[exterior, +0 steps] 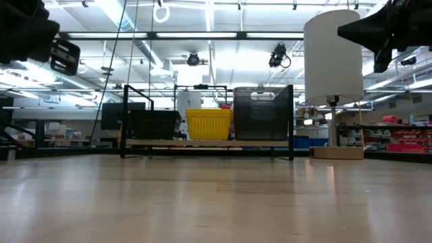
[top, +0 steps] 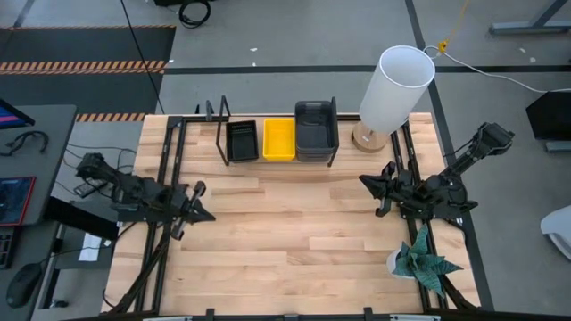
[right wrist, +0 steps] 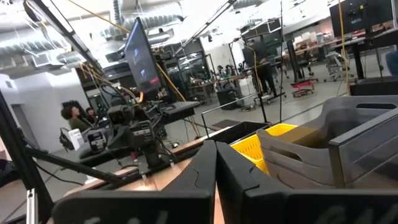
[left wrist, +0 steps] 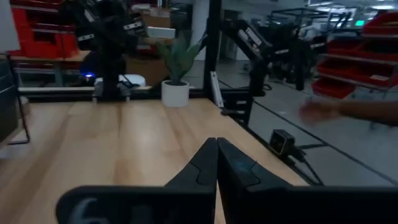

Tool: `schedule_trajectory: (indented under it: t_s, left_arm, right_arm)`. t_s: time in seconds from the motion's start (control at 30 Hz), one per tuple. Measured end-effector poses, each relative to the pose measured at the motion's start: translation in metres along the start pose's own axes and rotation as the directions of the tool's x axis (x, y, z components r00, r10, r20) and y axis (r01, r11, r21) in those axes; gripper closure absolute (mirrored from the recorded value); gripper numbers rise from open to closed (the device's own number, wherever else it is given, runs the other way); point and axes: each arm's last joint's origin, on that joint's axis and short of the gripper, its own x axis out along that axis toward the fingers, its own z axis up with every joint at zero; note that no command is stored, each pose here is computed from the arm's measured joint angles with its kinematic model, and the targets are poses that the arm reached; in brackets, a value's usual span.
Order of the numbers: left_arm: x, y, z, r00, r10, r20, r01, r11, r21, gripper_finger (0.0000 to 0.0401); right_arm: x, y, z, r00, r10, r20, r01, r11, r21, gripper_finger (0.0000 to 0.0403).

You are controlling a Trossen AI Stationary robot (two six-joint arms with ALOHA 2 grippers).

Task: Stack baskets on shelf by color
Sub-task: Return to Home Position

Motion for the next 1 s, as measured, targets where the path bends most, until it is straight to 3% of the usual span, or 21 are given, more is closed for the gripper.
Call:
schedule_trajectory:
  t_s: [0.17, 0.33, 0.43, 1.0]
  left_arm:
    - [0.0007, -0.001, -0.0009, 1.0, -0.012, -0.009, 0.012, 1.0, -0.025, 0.0377]
    - [0.0008, -0.001, -0.0011, 1.0, -0.012, -0.012, 0.009, 0.976, -0.219, 0.0366]
    - [0.0008, -0.0009, -0.0011, 1.0, -0.011, -0.012, 0.007, 0.959, -0.283, 0.0368]
    - [0.0008, -0.0009, -0.0012, 1.0, -0.011, -0.011, 0.007, 0.956, -0.293, 0.0375]
  right_arm:
    - [0.0, 0.0, -0.0001, 1.0, 0.0, -0.001, 0.0, 1.0, -0.002, 0.0392]
    - [0.0, 0.0, -0.0001, 1.0, 0.0, 0.0, 0.0, 1.0, -0.002, 0.0391]
    - [0.0, 0.0, -0.0001, 1.0, 0.0, 0.0, 0.0, 1.0, -0.002, 0.0391]
    - [0.0, 0.0, 0.0, 1.0, 0.0, 0.0, 0.0, 1.0, -0.002, 0.0391]
